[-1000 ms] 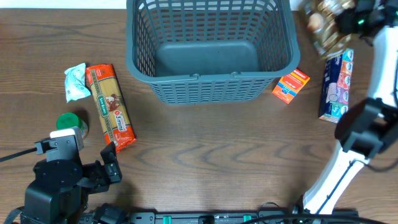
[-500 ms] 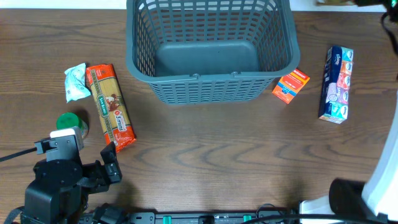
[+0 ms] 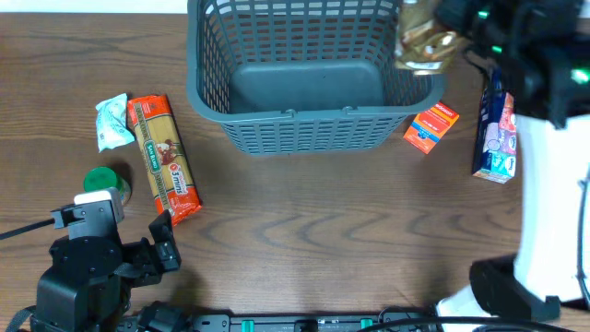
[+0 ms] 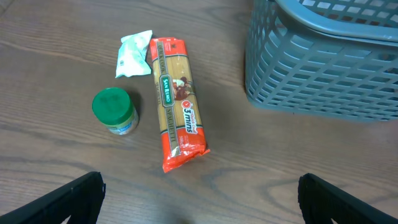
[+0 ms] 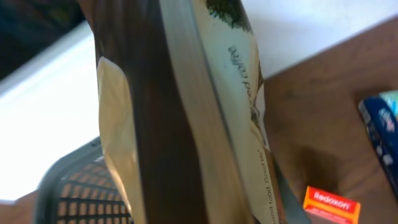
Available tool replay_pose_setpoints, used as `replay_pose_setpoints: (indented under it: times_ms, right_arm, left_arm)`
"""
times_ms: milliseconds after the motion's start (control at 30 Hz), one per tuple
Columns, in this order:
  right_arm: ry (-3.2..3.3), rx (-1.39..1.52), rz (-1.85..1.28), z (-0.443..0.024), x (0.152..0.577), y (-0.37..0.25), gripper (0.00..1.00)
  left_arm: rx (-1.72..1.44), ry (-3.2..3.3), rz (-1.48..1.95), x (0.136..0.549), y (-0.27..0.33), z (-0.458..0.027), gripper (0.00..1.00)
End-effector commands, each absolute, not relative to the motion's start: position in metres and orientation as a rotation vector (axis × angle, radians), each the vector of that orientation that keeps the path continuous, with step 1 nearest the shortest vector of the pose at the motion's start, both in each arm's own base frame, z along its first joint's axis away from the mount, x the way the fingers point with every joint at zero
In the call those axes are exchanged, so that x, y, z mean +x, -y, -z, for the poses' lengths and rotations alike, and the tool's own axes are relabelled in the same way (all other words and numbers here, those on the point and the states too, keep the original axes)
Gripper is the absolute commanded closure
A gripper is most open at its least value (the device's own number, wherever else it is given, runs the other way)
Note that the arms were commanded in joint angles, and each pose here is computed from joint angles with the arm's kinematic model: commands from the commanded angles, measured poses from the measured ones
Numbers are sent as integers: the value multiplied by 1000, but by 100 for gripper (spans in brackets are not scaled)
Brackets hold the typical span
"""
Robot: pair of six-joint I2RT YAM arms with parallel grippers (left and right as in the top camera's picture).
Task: Pack container
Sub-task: 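Drop the Nescafé pouch into the basket's right side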
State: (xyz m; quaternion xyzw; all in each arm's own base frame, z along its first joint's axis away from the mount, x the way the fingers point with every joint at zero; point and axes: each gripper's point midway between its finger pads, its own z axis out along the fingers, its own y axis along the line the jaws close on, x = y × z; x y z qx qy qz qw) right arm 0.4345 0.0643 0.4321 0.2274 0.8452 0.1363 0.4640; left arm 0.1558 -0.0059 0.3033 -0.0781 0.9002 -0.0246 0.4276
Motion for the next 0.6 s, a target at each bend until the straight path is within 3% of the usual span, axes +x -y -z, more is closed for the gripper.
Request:
replay_pose_setpoints:
  times_ms: [0, 200, 467, 500, 533, 567]
  right_arm:
    - [-2042, 610, -350, -436, 438, -76, 99]
    - [-2143, 588, -322, -401, 450, -96, 99]
    - [-2198, 589, -293, -388, 445, -96, 99]
    - [-2204, 571, -295, -388, 445, -97, 79]
    - [-2215, 536, -297, -388, 445, -100, 45]
    - [-2221, 510, -298, -389, 444, -101, 18]
  left_arm:
    - [-213, -2238, 40, 156, 2, -306, 1]
    - [-213, -2238, 40, 156, 2, -306, 1]
    - [-213, -2238, 40, 156, 2, -306, 1]
    - [-213, -2238, 40, 156, 2, -306, 1]
    - [-213, -2238, 40, 156, 2, -306, 1]
    - [-213, -2238, 40, 156, 2, -306, 1]
